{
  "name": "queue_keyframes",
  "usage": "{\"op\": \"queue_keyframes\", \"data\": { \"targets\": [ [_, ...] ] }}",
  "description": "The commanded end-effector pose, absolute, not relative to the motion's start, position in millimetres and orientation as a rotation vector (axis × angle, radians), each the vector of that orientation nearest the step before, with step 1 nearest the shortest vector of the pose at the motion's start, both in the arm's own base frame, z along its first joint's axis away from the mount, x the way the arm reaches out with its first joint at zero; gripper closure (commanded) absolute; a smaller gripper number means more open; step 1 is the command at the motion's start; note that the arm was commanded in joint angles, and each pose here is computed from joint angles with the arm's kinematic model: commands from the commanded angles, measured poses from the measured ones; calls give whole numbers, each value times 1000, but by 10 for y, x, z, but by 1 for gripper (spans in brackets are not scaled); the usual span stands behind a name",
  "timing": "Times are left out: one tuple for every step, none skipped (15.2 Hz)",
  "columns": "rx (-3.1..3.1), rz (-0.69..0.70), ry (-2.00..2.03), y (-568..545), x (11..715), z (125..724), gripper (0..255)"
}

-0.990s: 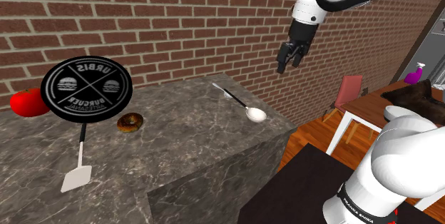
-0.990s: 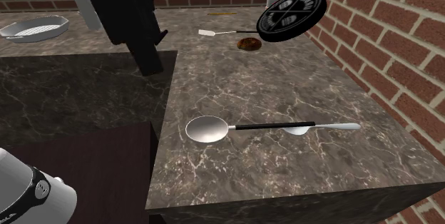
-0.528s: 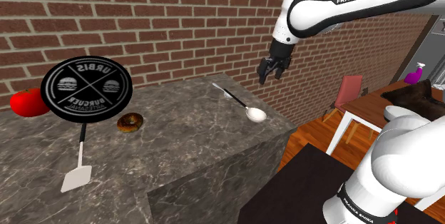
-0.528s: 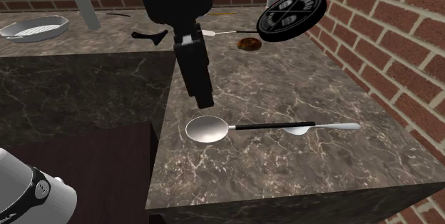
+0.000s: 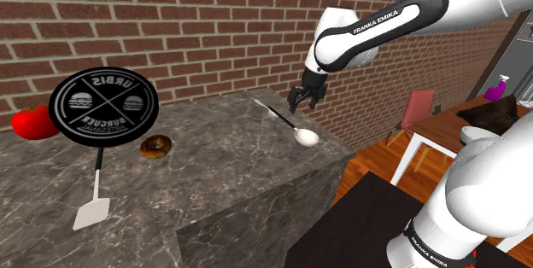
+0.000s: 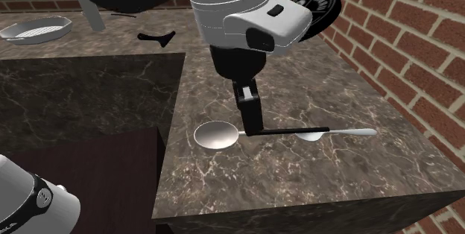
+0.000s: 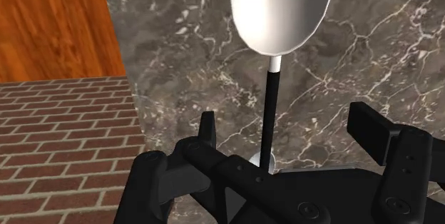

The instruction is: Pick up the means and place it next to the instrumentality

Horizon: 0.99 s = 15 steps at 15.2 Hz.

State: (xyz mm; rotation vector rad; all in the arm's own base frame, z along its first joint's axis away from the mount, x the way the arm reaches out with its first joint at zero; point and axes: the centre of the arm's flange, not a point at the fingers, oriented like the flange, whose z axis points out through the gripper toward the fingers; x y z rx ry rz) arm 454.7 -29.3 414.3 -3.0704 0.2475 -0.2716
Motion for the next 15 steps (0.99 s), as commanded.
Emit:
{"op": "queue_keyframes", "data": {
  "targets": [
    [-3054,-284,277,-287,4750,3926,0],
    [-3046,-289,291,-287,4834,3829,0],
    [-3037,-293,305,-286,4918,3731,0],
    [-3036,-294,307,-286,4936,3711,0],
    [-3036,-294,307,-283,4946,3660,0],
    [-3036,-294,307,-280,4957,3608,0],
    [-3036,-294,307,-277,4967,3556,0],
    [-3036,-294,307,-274,4978,3505,0],
    [-3036,-294,307,-271,4988,3453,0],
    [-3036,-294,307,-268,4999,3401,0],
    [-3036,-294,307,-264,5015,3320,0],
    [-3036,-294,307,-264,5015,3320,0],
    [-3036,-294,307,-264,5015,3320,0],
    [-3036,-294,307,-264,5015,3320,0],
    [-3036,-294,307,-264,5015,3320,0]
  ]
}}
